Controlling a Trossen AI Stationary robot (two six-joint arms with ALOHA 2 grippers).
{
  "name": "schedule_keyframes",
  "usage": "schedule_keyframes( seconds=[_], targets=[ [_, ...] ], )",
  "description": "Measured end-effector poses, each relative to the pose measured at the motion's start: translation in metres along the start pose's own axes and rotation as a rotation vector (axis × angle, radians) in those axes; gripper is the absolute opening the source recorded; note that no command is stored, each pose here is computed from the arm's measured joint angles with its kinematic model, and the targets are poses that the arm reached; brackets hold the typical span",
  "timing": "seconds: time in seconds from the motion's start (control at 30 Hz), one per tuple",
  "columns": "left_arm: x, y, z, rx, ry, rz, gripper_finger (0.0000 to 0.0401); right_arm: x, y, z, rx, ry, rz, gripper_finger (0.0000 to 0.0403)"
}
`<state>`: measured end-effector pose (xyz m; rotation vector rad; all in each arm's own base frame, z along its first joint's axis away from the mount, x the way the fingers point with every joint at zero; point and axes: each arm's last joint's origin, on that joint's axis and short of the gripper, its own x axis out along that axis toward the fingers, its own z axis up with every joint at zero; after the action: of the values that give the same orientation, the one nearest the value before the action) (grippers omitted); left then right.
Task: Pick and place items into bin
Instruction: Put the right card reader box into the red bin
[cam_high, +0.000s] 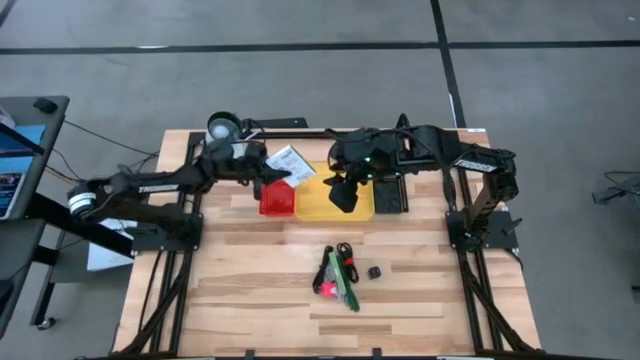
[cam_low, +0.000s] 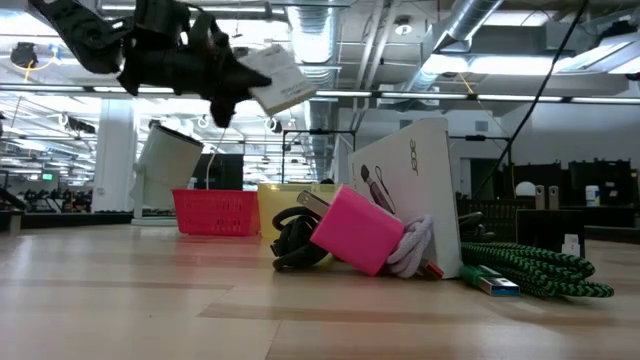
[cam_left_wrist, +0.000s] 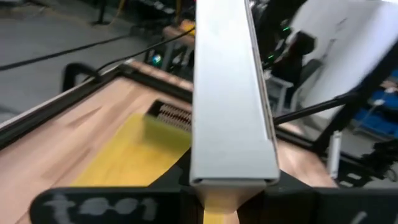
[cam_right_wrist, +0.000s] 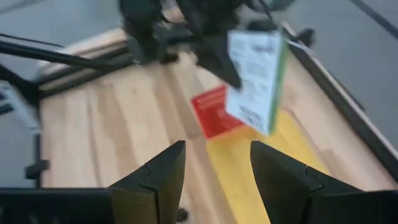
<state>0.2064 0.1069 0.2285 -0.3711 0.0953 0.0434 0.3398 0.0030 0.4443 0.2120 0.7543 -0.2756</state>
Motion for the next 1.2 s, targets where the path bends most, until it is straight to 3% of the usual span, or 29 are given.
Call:
schedule_keyframes(
  seconds=[0.2, 0.57, 0.93, 1.2],
  targets=[
    [-0.018, -0.005, -0.003, -0.04, 0.105, 0.067, 0.0041, 0.0, -0.005, -0.005, -0.002, 0.05, -0.077, 0.0177],
    [-0.038, -0.009, -0.027, -0.133, 0.364, 0.16, 0.0039, 0.001, -0.009, -0.009, -0.011, 0.094, -0.097, 0.0178],
    [-0.036, -0.017, -0.034, -0.033, 0.441, 0.063, 0.0036, 0.001, -0.009, -0.009, -0.007, 0.094, -0.097, 0.0178],
    [-0.034, -0.023, -0.039, 0.11, 0.479, 0.102, 0.0038, 0.001, -0.009, -0.009, -0.006, 0.093, -0.096, 0.0176]
  ],
)
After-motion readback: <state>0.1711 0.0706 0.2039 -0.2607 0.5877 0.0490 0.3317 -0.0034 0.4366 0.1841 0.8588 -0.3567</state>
